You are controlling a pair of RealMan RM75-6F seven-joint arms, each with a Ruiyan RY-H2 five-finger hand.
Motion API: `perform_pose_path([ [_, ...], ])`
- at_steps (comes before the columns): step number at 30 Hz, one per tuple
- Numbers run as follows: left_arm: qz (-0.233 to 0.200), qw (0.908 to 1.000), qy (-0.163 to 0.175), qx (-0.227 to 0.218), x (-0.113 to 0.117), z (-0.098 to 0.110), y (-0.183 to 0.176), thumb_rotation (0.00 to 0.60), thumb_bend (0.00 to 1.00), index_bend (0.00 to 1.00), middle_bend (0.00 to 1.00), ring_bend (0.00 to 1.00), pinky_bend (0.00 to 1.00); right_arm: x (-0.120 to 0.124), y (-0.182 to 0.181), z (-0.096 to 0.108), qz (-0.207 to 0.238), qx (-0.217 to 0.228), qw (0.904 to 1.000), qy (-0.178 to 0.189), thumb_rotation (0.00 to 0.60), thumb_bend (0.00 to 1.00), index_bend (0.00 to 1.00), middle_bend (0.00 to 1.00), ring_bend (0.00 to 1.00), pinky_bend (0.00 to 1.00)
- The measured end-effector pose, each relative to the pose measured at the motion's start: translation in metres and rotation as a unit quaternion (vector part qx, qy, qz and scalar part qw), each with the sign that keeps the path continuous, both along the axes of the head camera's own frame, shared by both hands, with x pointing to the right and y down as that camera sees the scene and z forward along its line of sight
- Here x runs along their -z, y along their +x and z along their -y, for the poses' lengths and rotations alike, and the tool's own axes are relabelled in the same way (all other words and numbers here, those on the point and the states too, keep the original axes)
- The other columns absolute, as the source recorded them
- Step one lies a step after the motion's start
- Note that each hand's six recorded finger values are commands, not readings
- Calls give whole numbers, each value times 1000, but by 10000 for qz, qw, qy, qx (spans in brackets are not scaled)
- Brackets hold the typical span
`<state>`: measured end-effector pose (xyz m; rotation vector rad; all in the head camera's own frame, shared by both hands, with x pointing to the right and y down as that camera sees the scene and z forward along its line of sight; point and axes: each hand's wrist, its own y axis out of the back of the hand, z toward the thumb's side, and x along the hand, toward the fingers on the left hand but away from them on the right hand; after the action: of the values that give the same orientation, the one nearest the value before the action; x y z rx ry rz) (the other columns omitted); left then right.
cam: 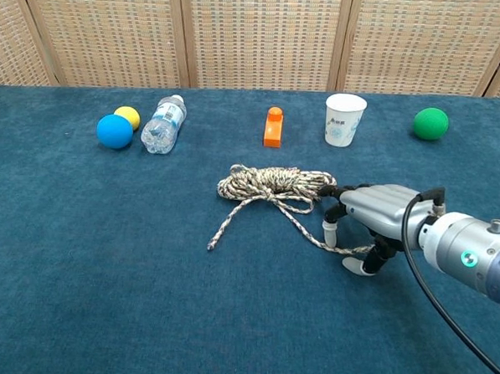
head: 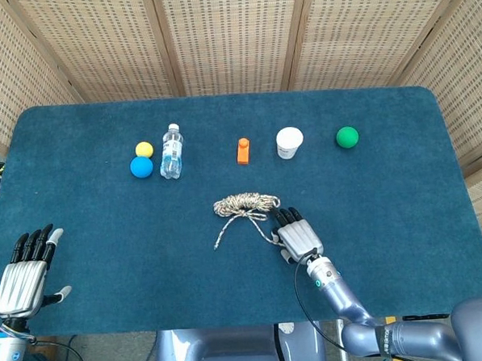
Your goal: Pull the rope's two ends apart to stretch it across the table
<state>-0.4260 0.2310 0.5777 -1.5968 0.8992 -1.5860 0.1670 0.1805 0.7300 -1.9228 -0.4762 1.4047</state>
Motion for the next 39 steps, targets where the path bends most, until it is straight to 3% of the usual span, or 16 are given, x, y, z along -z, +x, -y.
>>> perform_pose_path([
  [21, 32, 10000, -22, -16, -2, -1, 1, 600, 0, 0, 0, 0, 0, -4, 3, 2, 37, 38, 9999, 128, 600, 410, 576, 0, 0, 0],
  [30, 27, 10000, -27, -41, -4, -1, 2, 600, 0, 0, 0, 0, 0, -1, 1, 7, 57, 166, 9992, 356, 600, 469, 634, 0, 0, 0],
  [36, 47, 9995, 52, -305, -10, 10, 13, 600, 0, 0, 0, 0, 0, 4, 4, 18, -9, 321, 9976, 620, 600, 491, 639, 0, 0, 0],
  [39, 63, 9976, 181, -670, -17, 21, 28, 600, 0, 0, 0, 0, 0, 7, 8, 22, -79, 408, 9967, 702, 600, 495, 639, 0, 0, 0],
])
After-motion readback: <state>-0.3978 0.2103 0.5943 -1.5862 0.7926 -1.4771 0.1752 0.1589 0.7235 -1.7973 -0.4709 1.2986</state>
